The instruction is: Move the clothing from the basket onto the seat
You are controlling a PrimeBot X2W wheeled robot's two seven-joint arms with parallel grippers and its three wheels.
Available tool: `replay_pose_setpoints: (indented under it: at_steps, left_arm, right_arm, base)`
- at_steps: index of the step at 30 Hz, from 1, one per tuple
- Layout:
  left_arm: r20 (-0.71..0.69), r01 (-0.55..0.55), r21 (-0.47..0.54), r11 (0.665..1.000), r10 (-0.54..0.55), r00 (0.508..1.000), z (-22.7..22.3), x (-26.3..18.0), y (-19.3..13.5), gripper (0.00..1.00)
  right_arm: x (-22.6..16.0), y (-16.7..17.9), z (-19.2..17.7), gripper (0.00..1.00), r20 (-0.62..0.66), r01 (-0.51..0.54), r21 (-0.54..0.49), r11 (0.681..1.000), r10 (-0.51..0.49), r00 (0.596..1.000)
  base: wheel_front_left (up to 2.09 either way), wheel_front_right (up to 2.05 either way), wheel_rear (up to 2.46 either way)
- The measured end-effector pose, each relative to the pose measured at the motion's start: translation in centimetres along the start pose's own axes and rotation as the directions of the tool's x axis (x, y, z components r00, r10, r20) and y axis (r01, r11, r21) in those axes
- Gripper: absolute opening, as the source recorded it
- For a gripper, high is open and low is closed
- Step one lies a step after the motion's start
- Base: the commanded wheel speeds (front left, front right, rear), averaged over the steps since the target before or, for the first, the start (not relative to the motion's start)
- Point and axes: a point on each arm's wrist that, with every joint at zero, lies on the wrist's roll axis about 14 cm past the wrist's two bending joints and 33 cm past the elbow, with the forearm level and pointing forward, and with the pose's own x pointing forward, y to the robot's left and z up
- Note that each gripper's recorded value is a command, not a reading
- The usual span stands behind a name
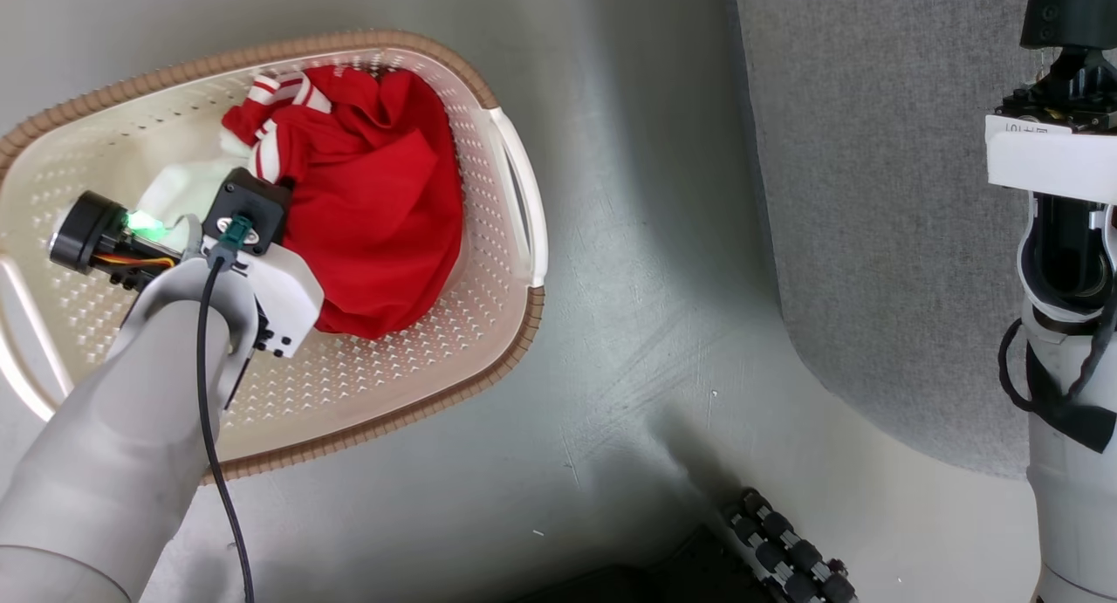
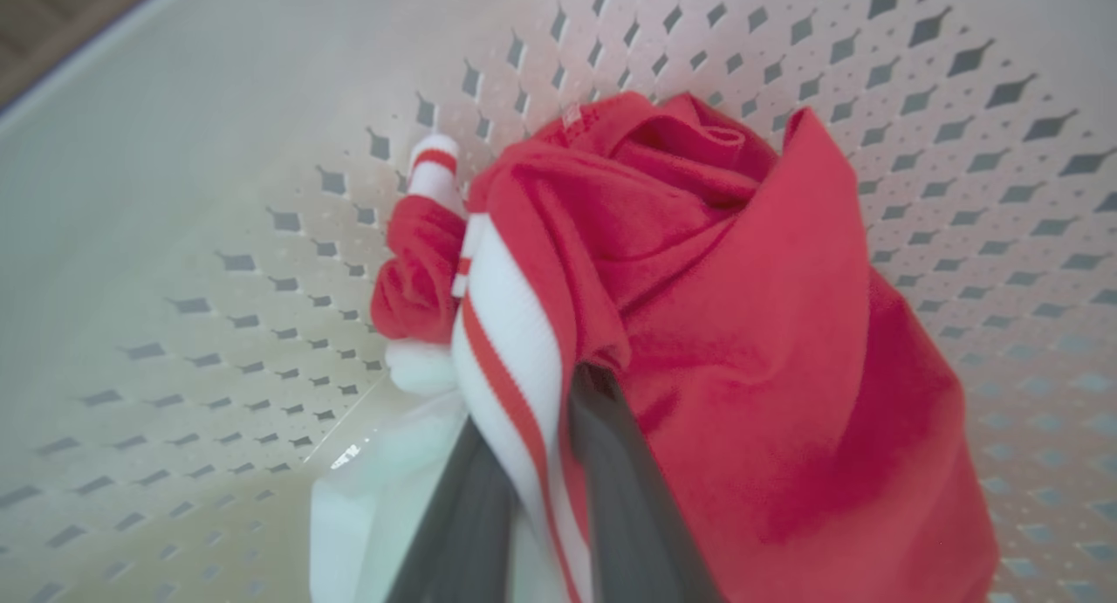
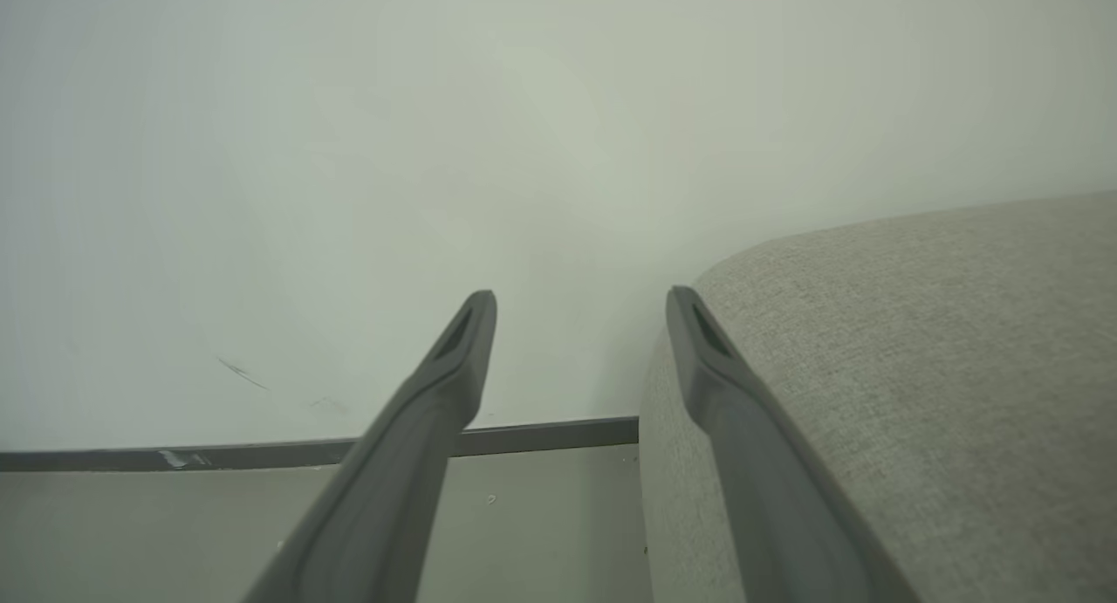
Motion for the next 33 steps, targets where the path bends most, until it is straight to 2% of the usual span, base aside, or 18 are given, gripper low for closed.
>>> replay_pose_setpoints:
  at_steps: [20,25,33]
  left_arm:
    - [0.2,-0.06,-0.013,0.998,0.061,0.978,7.0,-4.7,0.3,0.0]
    - [0.27,-0.081,-0.006,0.997,0.079,0.96,9.9,-6.2,0.6,0.0]
    - [0.417,-0.12,0.02,0.993,0.101,0.904,16.0,-9.3,1.6,0.0]
  right_arm:
    - [0.1,1.2,3.1,1.0,0.043,-0.017,-0.002,1.0,0.017,0.999]
    - [-0.4,1.2,3.7,1.0,0.039,-0.01,0.006,1.0,0.01,0.999]
    - [-1.2,2.0,4.6,1.0,0.029,-0.023,0.02,1.0,0.022,0.999]
  base:
    - [0.0,0.0,0.0]
    - [0.0,0.0,0.0]
    - [0.0,0.0,0.0]
